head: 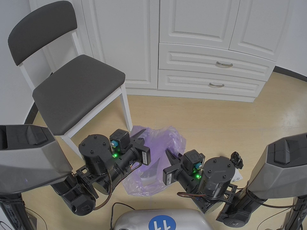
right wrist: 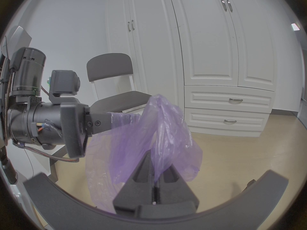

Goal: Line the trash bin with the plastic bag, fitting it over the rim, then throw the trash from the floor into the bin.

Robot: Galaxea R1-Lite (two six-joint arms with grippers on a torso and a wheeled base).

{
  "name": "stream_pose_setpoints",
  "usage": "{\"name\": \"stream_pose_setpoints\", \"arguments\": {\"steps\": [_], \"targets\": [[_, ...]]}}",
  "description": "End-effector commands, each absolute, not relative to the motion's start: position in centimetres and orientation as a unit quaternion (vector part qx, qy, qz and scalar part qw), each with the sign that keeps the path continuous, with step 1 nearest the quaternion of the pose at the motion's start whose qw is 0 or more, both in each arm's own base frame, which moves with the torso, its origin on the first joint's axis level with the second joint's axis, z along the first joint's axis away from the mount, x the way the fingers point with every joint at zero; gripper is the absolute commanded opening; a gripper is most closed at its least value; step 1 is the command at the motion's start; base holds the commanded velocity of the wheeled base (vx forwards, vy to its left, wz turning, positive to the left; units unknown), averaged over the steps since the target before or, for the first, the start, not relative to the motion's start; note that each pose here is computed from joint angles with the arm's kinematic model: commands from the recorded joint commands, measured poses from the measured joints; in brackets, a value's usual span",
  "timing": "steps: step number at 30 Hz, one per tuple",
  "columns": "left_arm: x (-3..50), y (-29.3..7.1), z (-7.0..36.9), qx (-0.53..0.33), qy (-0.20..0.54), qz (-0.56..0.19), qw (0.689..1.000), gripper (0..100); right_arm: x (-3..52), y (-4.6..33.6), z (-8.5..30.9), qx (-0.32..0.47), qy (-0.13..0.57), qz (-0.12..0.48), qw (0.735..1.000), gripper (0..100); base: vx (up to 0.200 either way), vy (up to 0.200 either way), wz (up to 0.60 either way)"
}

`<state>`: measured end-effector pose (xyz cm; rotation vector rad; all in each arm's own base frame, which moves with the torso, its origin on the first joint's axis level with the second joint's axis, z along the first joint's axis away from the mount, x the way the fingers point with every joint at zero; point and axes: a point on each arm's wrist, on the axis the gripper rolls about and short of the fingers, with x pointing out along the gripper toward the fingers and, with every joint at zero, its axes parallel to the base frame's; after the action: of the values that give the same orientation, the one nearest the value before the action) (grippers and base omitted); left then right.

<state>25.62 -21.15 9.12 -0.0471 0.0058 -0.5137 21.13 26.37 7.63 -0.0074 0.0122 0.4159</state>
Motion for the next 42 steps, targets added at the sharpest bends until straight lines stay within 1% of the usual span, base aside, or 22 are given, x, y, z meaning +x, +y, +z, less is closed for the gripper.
{"name": "stream_pose_setpoints", "arguments": {"steps": [1, 4, 8, 12, 15, 20, 25, 31, 33, 38, 42], "targets": [[26.2, -20.9, 9.6, -0.030, -0.007, -0.247, 0.969, 0, 21.2, 26.5, 7.9, 0.011, -0.002, 0.208, 0.978, 0, 0.000, 0.000, 0.00], [26.5, -20.6, 9.7, -0.032, -0.010, -0.243, 0.970, 0, 21.3, 26.7, 8.0, 0.023, -0.003, 0.208, 0.978, 0, 0.000, 0.000, 0.00], [27.3, -20.4, 9.6, -0.035, -0.012, -0.235, 0.971, 0, 21.9, 27.3, 7.2, 0.031, 0.002, 0.206, 0.978, 0, 0.000, 0.000, 0.00], [28.5, -20.5, 9.1, -0.057, -0.011, -0.228, 0.972, 0, 23.1, 28.3, 6.3, 0.052, 0.004, 0.203, 0.978, 0, 0.000, 0.000, 0.00], [29.8, -20.3, 8.1, -0.057, -0.004, -0.214, 0.975, 0, 24.3, 28.9, 5.4, 0.077, 0.007, 0.198, 0.977, 0, 0.000, 0.000, 0.00], [30.2, -20.5, 7.2, -0.054, 0.006, -0.214, 0.975, 0, 25.2, 29.4, 4.0, 0.090, 0.016, 0.204, 0.975, 0, 0.000, 0.000, 0.00], [30.6, -20.7, 6.3, -0.052, 0.014, -0.213, 0.976, 0, 25.6, 29.3, 3.5, 0.100, 0.023, 0.210, 0.972, 0, 0.000, 0.000, 0.00], [31.9, -21.7, 3.2, -0.052, 0.038, -0.211, 0.975, 0, 27.3, 29.2, 1.3, 0.106, 0.036, 0.197, 0.974, 0, 0.000, 0.000, 0.00], [32.1, -21.7, 2.8, -0.050, 0.042, -0.210, 0.975, 0, 27.8, 29.3, 0.5, 0.115, 0.043, 0.199, 0.972, 0, 0.000, 0.000, 0.00], [32.5, -22.0, 2.1, -0.050, 0.045, -0.209, 0.976, 0, 29.3, 29.5, -1.2, 0.148, 0.050, 0.196, 0.968, 0, 0.000, 0.000, 0.00], [33.7, -22.6, 1.7, -0.062, 0.032, -0.203, 0.977, 0, 29.8, 30.0, -2.0, 0.169, 0.052, 0.198, 0.964, 0, 0.000, 0.000, 0.00]]}}
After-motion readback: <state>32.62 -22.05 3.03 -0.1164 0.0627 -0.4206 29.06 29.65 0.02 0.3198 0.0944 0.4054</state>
